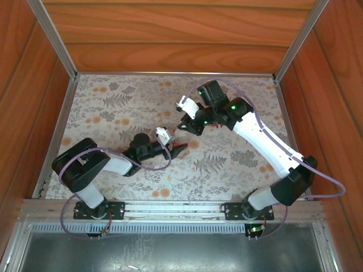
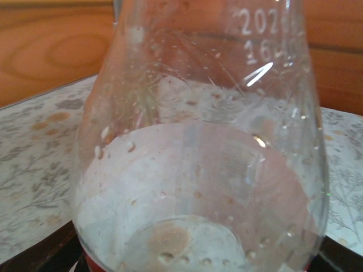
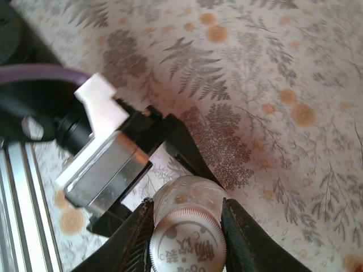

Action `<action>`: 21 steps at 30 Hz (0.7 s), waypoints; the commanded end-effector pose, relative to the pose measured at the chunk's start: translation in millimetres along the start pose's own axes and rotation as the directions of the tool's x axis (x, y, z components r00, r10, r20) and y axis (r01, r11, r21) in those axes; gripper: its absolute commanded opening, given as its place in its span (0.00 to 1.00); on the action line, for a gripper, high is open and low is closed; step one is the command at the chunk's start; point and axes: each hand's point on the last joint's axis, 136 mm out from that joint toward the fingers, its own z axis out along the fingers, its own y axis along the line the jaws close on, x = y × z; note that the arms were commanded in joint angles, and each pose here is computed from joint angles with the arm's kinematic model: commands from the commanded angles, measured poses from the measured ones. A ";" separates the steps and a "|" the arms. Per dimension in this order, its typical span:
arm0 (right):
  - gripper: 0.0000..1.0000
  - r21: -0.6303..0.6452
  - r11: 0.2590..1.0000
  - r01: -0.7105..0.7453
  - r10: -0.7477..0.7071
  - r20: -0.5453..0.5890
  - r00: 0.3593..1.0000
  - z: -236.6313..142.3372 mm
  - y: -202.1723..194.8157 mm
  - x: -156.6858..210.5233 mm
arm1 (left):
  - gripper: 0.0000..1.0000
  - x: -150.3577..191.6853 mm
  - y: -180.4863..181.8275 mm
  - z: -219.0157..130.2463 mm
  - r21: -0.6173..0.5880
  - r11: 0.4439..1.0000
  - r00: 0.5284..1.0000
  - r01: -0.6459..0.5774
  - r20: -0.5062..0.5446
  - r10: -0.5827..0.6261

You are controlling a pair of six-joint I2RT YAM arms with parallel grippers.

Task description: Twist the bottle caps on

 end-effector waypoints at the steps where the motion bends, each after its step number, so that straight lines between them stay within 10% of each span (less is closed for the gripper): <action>1: 0.21 0.078 0.934 -0.347 0.350 -0.025 0.936 1.5 1.5 14.1 | 0.69 25.0 39.9 -14.2 -0.236 0.971 0.995 0.031 -0.088 -0.053; 10: 0.22 0.310 0.771 -0.556 0.569 0.056 0.821 -10.3 -12.0 29.0 | 0.69 23.9 37.3 -18.7 -0.244 0.970 0.993 0.000 -0.112 -0.028; 21: 0.63 0.135 0.917 -0.374 0.345 0.199 0.917 -20.8 8.8 -13.7 | 0.69 36.1 16.8 -13.4 -0.122 0.992 0.986 0.038 -0.159 -0.058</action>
